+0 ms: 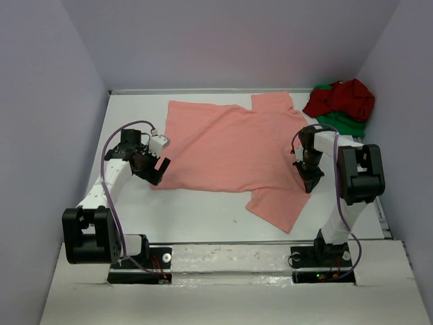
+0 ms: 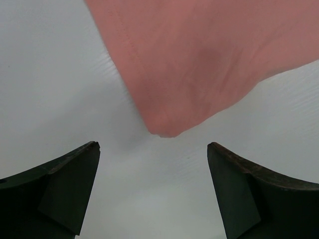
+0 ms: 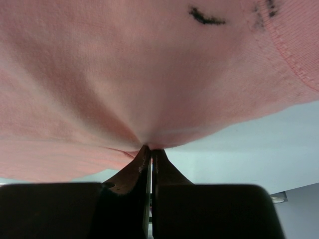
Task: Fold and stack the t-shirts
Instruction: Grap the side of the flattened tshirt closest away from the robot with both arms
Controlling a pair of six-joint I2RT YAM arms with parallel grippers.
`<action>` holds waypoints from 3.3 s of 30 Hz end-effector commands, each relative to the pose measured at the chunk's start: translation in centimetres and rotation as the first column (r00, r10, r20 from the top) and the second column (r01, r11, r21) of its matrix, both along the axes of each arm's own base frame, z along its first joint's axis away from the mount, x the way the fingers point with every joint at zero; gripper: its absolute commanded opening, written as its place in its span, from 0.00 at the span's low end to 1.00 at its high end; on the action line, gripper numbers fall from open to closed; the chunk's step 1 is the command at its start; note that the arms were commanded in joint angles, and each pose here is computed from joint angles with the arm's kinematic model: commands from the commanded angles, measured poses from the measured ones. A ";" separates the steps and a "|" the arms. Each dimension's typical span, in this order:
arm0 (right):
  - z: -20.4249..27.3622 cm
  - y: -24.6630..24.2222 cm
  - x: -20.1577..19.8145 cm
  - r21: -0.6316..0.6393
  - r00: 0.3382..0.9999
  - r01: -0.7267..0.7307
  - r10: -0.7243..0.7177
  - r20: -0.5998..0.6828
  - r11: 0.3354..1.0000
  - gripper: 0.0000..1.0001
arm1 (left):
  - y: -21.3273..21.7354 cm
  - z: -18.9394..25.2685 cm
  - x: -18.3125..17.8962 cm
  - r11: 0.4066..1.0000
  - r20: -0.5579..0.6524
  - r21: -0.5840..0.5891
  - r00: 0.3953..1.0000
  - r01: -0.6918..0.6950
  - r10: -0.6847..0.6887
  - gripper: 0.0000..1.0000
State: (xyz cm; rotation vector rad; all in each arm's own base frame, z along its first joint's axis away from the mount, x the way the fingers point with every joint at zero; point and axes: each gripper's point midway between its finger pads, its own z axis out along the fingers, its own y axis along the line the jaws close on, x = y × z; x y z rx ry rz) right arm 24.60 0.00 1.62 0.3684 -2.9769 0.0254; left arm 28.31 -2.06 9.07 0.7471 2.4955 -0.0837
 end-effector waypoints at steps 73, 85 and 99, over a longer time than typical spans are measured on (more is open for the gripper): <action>3.8 -0.6 1.8 -0.014 0.994 -0.011 0.012 0.109 1.000 0.00 | 2.2 -3.2 -0.1 0.985 -0.121 0.168 0.990 -0.046 0.067 0.00; 6.4 -1.0 2.2 -0.039 0.983 -0.004 0.011 0.182 0.999 0.00 | 3.4 1.7 1.6 0.970 0.004 0.223 0.995 -0.096 0.097 0.00; 7.8 -1.2 5.2 -0.057 0.970 0.013 0.002 0.242 0.998 0.00 | 2.4 1.3 2.2 0.973 -0.004 0.213 0.996 -0.089 0.092 0.00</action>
